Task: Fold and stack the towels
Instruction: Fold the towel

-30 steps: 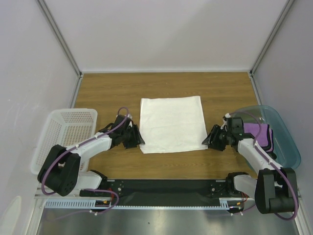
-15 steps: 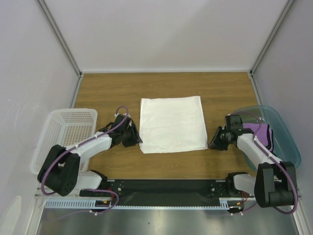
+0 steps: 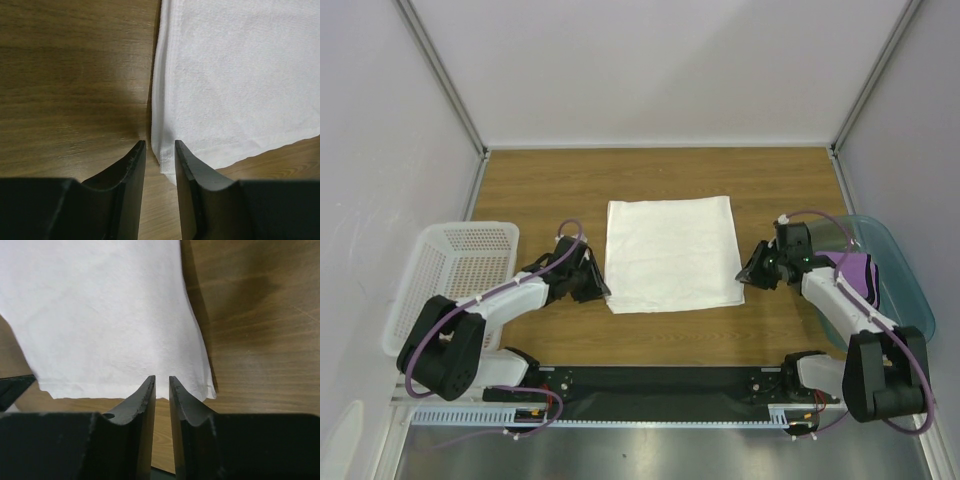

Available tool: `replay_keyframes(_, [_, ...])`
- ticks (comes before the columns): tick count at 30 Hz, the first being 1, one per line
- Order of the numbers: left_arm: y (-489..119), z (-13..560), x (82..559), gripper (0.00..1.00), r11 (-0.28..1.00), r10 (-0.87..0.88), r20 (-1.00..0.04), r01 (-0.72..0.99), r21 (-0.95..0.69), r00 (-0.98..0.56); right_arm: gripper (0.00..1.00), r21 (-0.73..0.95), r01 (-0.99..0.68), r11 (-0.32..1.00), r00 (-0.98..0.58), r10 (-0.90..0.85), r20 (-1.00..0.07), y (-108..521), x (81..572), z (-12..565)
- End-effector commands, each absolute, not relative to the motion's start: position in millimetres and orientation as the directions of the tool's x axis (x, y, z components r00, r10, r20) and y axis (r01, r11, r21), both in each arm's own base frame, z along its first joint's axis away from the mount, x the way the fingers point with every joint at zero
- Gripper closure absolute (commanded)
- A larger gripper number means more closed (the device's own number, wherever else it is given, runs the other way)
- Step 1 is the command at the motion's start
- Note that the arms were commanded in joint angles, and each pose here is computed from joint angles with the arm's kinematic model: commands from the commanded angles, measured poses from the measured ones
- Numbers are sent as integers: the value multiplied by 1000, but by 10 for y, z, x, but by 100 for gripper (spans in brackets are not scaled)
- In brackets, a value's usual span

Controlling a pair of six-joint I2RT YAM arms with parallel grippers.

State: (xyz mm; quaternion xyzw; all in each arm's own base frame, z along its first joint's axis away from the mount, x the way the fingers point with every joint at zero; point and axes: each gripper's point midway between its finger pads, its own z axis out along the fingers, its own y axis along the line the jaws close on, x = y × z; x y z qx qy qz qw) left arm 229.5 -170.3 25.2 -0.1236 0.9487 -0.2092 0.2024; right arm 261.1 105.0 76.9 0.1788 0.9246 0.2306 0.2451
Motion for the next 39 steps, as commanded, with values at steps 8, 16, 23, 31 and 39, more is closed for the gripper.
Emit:
replay_keyframes(8, [-1859, 305, 2251, 64, 848, -318, -314, -121, -516, -894, 79, 421, 274, 864, -856, 419, -302, 1000, 2449, 282])
replay_keyframes(16, [-1900, 292, 2227, 63, 836, -330, -296, -131, -533, -896, 82, 390, 286, 875, -865, 411, -289, 963, 2388, 189])
replay_keyframes(23, [-1952, 294, 2197, 73, 830, -322, -288, -123, -544, -902, 83, 381, 291, 878, -870, 408, -277, 961, 2338, 146])
replay_keyframes(31, [-1861, 463, 2246, 93, 859, -325, -335, -127, -496, -884, 84, 384, 283, 879, -874, 401, -275, 989, 2334, 152])
replay_keyframes(39, [-1732, 512, 2197, 85, 887, -316, -360, -139, -440, -878, 84, 388, 278, 879, -877, 397, -271, 1013, 2340, 139])
